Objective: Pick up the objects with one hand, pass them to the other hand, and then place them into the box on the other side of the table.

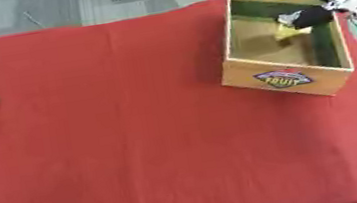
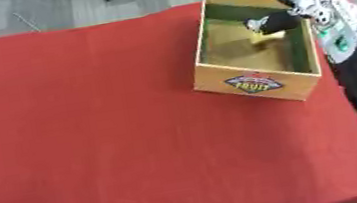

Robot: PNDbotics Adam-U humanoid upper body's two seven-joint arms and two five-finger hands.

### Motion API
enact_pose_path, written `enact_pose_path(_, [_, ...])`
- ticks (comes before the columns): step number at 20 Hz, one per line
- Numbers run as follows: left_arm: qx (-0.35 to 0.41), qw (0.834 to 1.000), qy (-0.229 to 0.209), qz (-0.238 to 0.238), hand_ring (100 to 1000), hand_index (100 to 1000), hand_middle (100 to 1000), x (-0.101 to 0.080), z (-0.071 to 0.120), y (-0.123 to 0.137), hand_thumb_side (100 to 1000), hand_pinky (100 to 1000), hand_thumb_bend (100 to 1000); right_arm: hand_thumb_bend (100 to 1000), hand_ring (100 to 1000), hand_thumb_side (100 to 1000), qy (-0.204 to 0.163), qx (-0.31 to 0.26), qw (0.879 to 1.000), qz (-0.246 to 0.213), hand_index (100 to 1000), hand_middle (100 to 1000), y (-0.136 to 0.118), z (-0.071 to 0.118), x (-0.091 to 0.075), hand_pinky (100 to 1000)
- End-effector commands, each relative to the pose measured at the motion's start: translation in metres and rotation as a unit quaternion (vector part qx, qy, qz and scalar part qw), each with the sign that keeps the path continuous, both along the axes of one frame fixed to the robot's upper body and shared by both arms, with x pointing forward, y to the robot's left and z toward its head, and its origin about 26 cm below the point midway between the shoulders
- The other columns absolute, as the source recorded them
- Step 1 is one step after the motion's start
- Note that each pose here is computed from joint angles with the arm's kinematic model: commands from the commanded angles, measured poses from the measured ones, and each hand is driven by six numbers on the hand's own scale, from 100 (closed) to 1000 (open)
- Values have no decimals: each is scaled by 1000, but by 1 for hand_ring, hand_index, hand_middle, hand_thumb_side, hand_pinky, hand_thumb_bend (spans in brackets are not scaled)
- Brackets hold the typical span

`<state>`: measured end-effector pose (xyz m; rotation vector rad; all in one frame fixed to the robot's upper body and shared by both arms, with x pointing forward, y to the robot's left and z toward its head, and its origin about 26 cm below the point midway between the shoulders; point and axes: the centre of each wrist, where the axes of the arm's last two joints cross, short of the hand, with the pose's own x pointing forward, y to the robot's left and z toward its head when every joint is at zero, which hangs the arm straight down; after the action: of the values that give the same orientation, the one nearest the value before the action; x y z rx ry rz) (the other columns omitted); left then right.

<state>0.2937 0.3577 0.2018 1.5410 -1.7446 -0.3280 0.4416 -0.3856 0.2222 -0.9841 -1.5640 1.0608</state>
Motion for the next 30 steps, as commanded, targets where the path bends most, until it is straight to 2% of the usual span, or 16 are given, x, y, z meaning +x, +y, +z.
enact_pose_path(1, [19,1000,-14,10,661,804,664,-2,11,5,405,794,706,219,1000,371,-35,1,999,-14,913,825,-9,25,-6,982])
enact_pose_path(2, [19,1000,-14,11,661,804,664,-2,11,6,403,794,705,186,1000,330,-45,18,999,-12,913,822,-8,27,-7,982])
enact_pose_path(3, [19,1000,-13,12,661,804,664,-1,12,6,401,794,700,100,1000,207,-57,40,998,-8,914,821,-6,30,-8,987])
enact_pose_path(4, [18,1000,-12,14,663,805,664,-1,12,7,399,794,700,100,1000,100,-73,73,995,3,906,811,-2,34,-8,990])
enact_pose_path(7, [15,1000,0,19,664,810,665,2,17,11,392,796,704,100,1000,224,-105,187,976,49,886,803,10,46,-12,991])
enact_pose_path(8, [13,1000,6,20,664,811,666,3,19,13,389,797,706,100,1000,325,-112,219,967,67,882,803,15,51,-13,993])
enact_pose_path(11, [8,999,24,22,665,813,668,7,26,20,388,798,711,100,1000,300,-126,279,945,120,877,800,33,66,-19,989])
enact_pose_path(12, [7,999,31,22,666,814,669,9,28,22,389,798,712,100,1000,252,-128,288,939,140,874,797,41,72,-20,985])
enact_pose_path(14, [6,999,46,21,667,817,670,12,32,26,392,799,715,100,1000,222,-125,301,927,183,872,792,61,81,-23,981])
enact_pose_path(19, [-9,994,112,15,674,826,674,23,39,40,399,802,735,100,1000,240,-113,336,902,248,864,784,98,93,-27,979])
enact_pose_path(23, [-25,982,188,0,699,842,694,32,45,55,381,816,773,100,1000,273,-104,358,889,267,860,777,113,94,-28,980])
enact_pose_path(28, [-50,958,279,-33,724,833,699,47,59,78,251,828,872,100,1000,317,-95,373,884,267,855,771,117,91,-30,982])
enact_pose_path(30, [-55,945,319,-41,735,832,704,55,63,86,235,831,880,100,1000,333,-91,377,883,266,854,769,118,89,-30,982])
